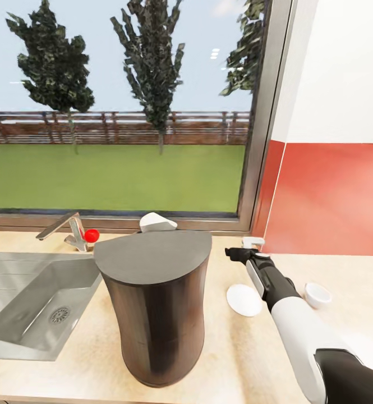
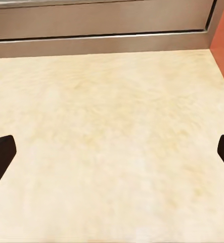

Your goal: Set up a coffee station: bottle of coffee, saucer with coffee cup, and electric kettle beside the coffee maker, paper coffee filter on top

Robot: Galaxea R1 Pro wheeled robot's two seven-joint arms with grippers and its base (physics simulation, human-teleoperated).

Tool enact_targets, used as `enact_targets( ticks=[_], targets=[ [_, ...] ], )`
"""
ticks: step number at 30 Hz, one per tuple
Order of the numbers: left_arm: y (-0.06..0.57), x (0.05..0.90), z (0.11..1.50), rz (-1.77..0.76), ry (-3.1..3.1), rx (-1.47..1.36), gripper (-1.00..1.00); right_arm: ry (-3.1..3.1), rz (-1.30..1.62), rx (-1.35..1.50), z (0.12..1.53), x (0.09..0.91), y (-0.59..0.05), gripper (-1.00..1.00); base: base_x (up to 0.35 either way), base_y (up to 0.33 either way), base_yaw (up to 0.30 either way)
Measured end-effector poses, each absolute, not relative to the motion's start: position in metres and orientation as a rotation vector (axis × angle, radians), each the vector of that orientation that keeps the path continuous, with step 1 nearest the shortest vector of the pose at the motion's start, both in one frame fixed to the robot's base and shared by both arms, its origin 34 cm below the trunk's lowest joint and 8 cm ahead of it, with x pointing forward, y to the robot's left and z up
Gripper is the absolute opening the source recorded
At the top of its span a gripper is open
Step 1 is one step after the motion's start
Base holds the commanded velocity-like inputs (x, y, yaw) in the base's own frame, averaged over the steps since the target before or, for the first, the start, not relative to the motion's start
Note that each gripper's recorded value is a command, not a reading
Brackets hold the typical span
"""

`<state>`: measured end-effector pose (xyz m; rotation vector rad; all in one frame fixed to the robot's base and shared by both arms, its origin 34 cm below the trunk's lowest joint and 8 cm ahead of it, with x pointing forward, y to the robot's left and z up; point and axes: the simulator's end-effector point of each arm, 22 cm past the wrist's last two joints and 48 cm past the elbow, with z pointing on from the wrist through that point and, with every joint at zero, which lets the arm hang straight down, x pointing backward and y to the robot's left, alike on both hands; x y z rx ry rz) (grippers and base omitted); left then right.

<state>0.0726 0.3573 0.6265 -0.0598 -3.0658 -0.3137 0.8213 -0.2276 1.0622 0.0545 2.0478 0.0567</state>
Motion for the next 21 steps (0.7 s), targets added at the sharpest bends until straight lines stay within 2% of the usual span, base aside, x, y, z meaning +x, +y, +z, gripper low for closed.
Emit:
enact_targets(
  ticks=[4,9,10,11,21],
  targets=[
    [0.357,0.072,0.627,-0.314,-3.065,-0.06,1.0,2.06,0.053,0.056,1.054,0.819,-0.23,1.0,0.035,0.0,0.0],
    [0.357,0.071,0.627,-0.312,-3.062,-0.06,1.0,2.06,0.035,0.06,1.047,0.818,-0.24,1.0,0.209,0.0,0.0],
    [0.357,0.071,0.627,-0.312,-3.062,-0.06,1.0,2.117,0.032,0.059,1.01,0.806,-0.24,1.0,0.071,0.0,0.0],
    [0.357,0.071,0.627,-0.312,-3.06,-0.06,1.0,2.218,0.026,0.06,0.965,0.786,-0.243,1.0,0.046,0.0,0.0],
    [0.358,0.07,0.627,-0.315,-3.06,-0.06,1.0,2.267,0.017,0.064,0.93,0.767,-0.248,1.0,0.011,0.0,0.0]
  ],
)
